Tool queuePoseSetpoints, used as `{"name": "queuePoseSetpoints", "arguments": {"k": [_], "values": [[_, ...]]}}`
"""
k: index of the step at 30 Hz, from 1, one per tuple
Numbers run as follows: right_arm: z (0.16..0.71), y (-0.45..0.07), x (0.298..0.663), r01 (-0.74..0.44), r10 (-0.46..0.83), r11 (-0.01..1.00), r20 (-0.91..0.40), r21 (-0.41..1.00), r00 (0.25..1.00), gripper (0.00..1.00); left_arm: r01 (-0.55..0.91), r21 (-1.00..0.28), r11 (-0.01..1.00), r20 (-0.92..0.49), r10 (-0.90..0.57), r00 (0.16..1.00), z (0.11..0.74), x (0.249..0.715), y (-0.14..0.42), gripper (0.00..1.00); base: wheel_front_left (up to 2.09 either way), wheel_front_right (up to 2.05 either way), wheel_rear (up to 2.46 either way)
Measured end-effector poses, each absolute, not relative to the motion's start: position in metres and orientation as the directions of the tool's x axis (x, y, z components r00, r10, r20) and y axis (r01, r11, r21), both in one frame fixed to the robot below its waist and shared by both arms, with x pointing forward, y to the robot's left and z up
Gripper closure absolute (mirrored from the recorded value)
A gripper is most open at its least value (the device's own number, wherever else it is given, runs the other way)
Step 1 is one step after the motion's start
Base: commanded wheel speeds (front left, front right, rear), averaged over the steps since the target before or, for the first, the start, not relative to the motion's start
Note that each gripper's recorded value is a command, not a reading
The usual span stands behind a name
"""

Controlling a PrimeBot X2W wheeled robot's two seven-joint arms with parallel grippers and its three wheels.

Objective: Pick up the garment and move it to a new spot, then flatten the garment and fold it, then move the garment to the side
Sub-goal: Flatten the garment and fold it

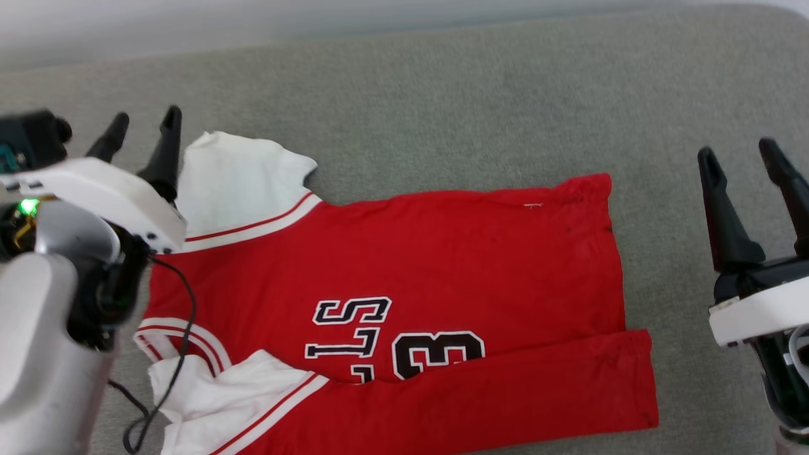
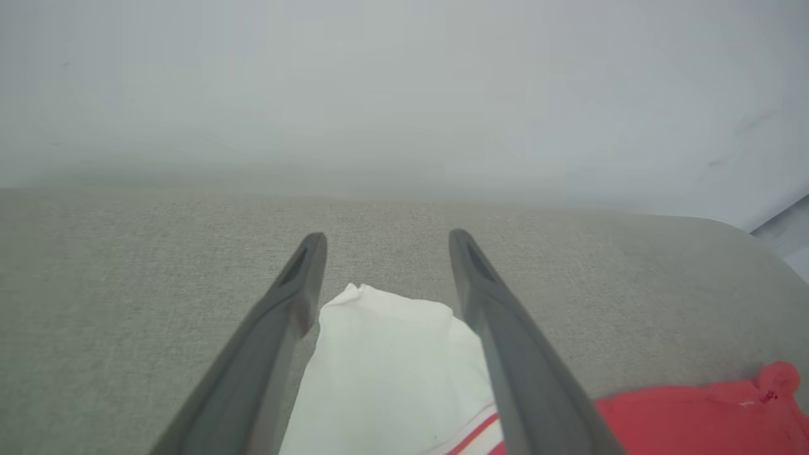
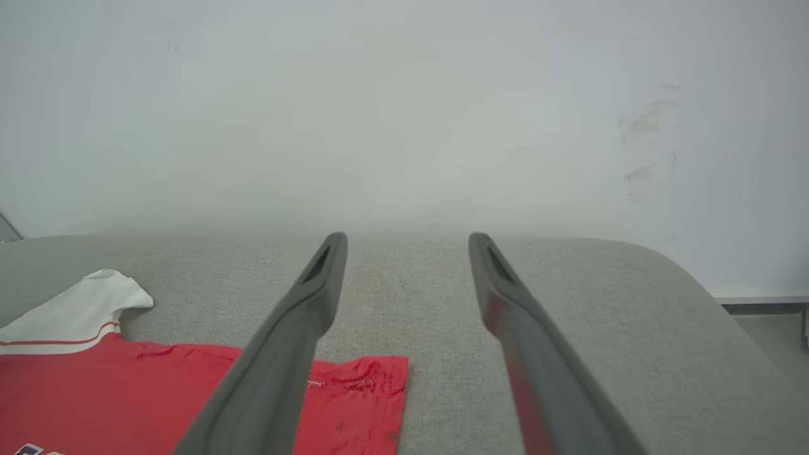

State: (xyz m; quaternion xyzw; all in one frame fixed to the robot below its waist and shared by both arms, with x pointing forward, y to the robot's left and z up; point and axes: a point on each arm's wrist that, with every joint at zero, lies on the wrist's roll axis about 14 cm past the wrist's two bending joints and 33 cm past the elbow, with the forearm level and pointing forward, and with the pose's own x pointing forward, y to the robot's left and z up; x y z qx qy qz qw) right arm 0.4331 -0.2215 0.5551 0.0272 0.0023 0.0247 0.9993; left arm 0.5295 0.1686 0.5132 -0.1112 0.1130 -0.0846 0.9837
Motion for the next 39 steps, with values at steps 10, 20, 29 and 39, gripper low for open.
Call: {"name": "queuePoseSetpoints", "arguments": {"k": [10,20,29,39], "values": [[0.532,-0.240,0.448,0.016,-0.014,0.999,-0.036,0.047,0.999,0.00,0.217,-0.262,0.940,-0.585,-0.334,0.739,0.427,0.577,0.154,0.00,0.00,0.00,0.00],[0.502,-0.259,0.443,0.079,-0.074,0.996,-0.116,0.039,0.990,0.00,0.212,-0.217,0.953,-0.835,-0.294,0.464,0.363,0.574,0.162,0.00,0.00,0.00,0.00],[0.484,-0.259,0.445,0.066,-0.049,0.994,-0.198,0.084,0.979,0.00,0.178,-0.269,0.946,-0.844,-0.321,0.429,0.355,0.569,0.152,1.00,0.00,0.00,0.00],[0.445,-0.248,0.469,-0.044,0.103,0.990,-0.463,0.136,0.881,0.00,0.219,-0.288,0.932,-0.761,-0.361,0.538,0.384,0.566,0.145,1.00,0.00,0.00,0.00]]}}
